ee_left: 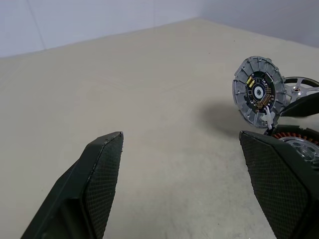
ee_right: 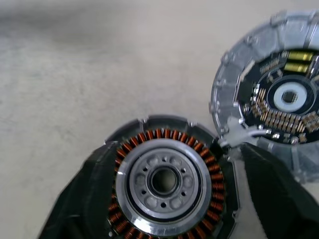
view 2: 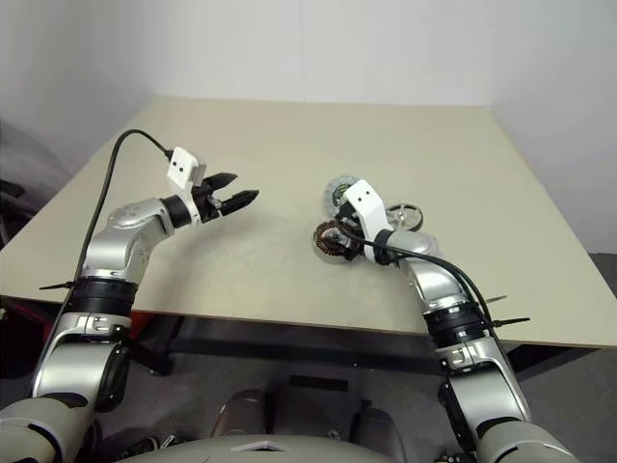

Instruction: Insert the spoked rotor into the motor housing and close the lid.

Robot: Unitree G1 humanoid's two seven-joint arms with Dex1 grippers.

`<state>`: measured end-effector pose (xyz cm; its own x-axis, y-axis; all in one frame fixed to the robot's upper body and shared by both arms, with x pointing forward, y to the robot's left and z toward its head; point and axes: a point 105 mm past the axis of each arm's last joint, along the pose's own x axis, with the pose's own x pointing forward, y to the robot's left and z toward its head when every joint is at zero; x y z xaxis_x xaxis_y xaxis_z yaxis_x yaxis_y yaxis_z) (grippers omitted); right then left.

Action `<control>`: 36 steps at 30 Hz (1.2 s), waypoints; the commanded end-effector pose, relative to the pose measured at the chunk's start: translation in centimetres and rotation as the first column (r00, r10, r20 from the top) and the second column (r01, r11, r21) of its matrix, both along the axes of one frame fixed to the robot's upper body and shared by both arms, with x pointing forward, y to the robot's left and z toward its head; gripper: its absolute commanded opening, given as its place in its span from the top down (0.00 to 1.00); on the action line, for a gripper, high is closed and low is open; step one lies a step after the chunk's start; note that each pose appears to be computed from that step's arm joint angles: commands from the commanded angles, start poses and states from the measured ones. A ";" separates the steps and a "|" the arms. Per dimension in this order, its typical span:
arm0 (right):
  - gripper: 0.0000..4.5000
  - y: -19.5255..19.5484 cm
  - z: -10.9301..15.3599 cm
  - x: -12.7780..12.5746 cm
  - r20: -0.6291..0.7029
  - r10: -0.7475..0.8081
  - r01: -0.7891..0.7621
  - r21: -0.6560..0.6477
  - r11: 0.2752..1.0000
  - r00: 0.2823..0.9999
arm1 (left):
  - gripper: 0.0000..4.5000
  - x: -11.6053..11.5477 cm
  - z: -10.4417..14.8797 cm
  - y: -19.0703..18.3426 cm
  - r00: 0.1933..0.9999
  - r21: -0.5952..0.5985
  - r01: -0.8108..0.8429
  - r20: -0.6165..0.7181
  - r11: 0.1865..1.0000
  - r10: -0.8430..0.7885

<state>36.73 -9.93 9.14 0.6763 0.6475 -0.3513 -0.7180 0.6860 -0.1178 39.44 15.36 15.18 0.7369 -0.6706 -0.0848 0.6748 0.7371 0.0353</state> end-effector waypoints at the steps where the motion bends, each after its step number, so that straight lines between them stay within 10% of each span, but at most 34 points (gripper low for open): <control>1: 0.29 0.8 1.8 -0.2 0.055 0.043 -0.044 0.014 0.999 0.998 | 0.12 0.2 1.4 0.2 0.999 0.006 -0.004 0.054 1.000 0.004; 9: 0.48 0.9 1.7 -0.3 0.053 0.047 -0.049 0.036 0.998 0.998 | 0.12 0.2 1.3 0.2 0.999 0.008 -0.007 0.052 1.000 0.006; 16: 1.00 0.7 0.7 0.1 0.032 0.028 -0.028 0.001 1.000 0.999 | 0.12 0.2 1.3 0.3 0.999 0.008 -0.009 0.052 1.000 0.009; 36: 1.00 0.2 -2.7 0.8 -0.050 -0.034 0.033 -0.024 0.999 0.998 | 0.12 0.2 1.3 0.4 0.998 0.013 -0.017 0.055 1.000 0.017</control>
